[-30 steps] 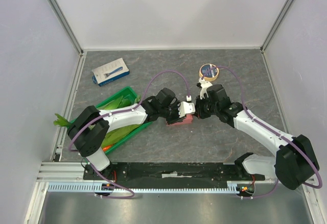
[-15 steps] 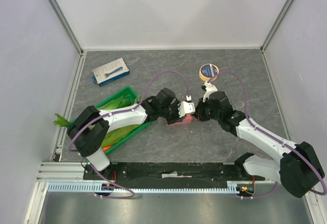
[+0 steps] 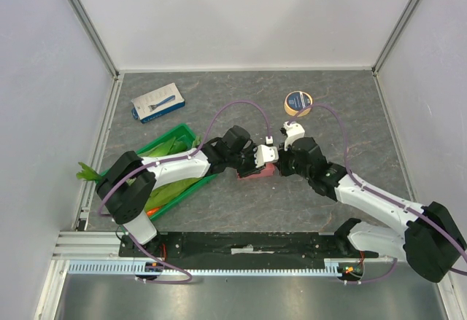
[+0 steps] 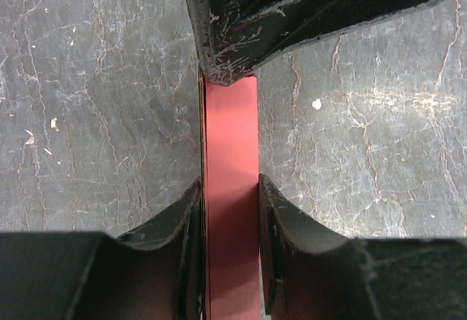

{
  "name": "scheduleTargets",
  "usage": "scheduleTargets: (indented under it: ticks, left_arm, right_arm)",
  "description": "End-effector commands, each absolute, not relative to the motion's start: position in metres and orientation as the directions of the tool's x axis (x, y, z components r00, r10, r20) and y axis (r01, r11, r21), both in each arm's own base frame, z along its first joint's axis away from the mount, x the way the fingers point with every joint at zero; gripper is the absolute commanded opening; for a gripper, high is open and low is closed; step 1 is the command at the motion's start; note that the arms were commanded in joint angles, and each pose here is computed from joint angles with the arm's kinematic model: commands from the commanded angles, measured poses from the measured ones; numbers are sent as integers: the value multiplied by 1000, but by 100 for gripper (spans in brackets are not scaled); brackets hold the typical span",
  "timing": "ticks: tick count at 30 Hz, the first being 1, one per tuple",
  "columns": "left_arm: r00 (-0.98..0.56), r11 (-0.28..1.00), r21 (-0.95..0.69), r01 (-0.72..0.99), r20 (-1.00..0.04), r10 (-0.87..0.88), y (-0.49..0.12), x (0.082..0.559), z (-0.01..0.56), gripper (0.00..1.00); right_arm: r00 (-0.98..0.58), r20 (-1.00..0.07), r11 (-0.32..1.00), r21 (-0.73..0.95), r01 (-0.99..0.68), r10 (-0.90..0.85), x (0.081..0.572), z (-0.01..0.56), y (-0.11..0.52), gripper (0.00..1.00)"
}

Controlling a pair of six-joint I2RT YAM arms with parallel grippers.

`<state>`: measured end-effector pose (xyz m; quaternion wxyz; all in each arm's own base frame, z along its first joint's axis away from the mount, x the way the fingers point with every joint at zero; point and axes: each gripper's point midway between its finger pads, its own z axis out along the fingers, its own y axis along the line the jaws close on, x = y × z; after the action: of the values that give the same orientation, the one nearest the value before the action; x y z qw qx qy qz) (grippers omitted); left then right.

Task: Fold the paper box

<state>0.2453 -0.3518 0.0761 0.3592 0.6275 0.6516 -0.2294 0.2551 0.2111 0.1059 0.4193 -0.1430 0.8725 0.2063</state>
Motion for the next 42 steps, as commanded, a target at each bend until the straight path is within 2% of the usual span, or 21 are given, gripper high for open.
scheduleTargets:
  ticks: [1,7,16,20,24,31,35,39,41,42]
  left_arm:
    - [92,113,190,975,-815,572,-369,247,101,27]
    - [88,117,184,976,-823,561,-371,247,103,28]
    - [79,121,176,977,-825,559,-371,247,103,30]
    - [73,131,170,977,-838,541,-374,248,108,36]
    - [63,142,157,977,-858,510,-375,248,118,48]
    - [68,199,168,965,-900,430,-368,255,148,56]
    - [68,220,147,964,-942,329,-364,250,176,58]
    - [27,308,94,947,-977,213,-350,250,210,59]
    - [-53,439,17,898,-988,146,-333,255,226,58]
    - [-97,501,-24,865,-988,120,-324,258,230,54]
  right_arm:
    - [-624,-769,872,203,-445,-139,238,77,212,0]
    - [-616,-785,883,239,-405,-70,231,70,211,0]
    - [-614,-784,905,191,-379,-92,227,59,204,0]
    - [-619,-781,909,192,-371,-87,225,48,203,0]
    - [-619,-780,914,177,-366,-97,227,44,202,0]
    - [-613,-783,914,162,-372,-111,228,48,202,0]
    - [-612,-782,911,161,-379,-117,229,53,205,0]
    - [-620,-776,911,164,-379,-118,229,55,207,0]
    - [-622,-773,910,164,-380,-121,230,56,207,0]
    - [-625,-772,912,164,-377,-119,230,56,207,0]
